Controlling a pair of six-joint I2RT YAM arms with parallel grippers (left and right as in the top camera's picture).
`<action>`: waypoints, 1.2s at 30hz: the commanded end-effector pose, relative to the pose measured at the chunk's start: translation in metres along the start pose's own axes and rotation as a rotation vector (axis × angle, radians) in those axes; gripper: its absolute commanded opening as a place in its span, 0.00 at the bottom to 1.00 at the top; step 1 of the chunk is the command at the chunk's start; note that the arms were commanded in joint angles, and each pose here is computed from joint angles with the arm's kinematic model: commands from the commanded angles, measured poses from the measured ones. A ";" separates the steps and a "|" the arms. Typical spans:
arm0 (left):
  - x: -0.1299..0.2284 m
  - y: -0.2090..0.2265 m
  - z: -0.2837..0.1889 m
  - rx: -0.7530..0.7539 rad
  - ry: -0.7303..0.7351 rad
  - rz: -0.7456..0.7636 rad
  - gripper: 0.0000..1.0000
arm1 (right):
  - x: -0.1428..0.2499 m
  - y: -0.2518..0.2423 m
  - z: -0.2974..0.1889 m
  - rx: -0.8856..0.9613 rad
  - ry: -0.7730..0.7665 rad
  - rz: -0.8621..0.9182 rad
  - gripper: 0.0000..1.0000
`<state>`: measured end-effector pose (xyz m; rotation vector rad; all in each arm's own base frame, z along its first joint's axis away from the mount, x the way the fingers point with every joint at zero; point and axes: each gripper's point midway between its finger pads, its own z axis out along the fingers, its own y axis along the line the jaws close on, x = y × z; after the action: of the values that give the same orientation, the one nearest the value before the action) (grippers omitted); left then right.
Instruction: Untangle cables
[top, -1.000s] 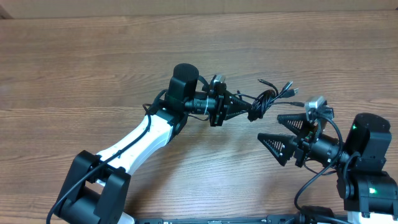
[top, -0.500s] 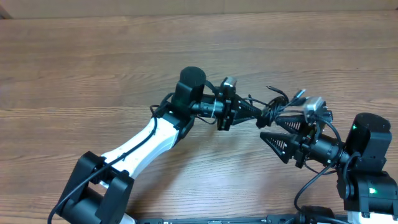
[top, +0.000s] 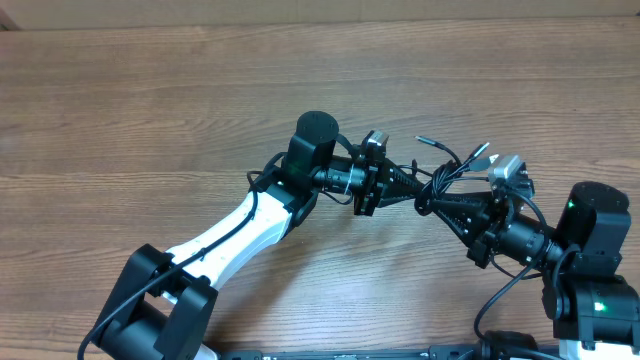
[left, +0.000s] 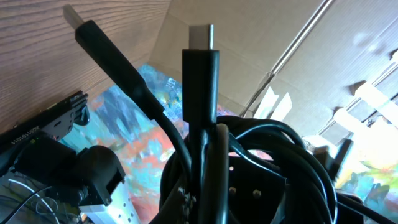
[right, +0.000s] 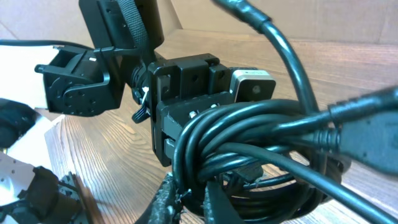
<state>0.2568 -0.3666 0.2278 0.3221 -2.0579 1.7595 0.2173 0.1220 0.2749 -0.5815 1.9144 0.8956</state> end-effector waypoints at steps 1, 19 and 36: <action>0.006 -0.008 0.003 0.004 0.028 0.024 0.04 | -0.006 0.004 -0.002 -0.011 -0.011 -0.020 0.04; 0.012 -0.032 0.001 0.084 0.028 0.483 0.91 | -0.009 -0.006 -0.002 0.046 -0.019 0.044 0.04; -0.014 -0.007 -0.018 -0.001 -0.032 0.780 1.00 | -0.009 -0.017 -0.003 0.110 -0.021 0.098 0.04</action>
<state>0.2741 -0.3518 0.2328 -0.3137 -2.3212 2.1095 0.2315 0.1090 0.2691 -0.4032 1.9984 0.8565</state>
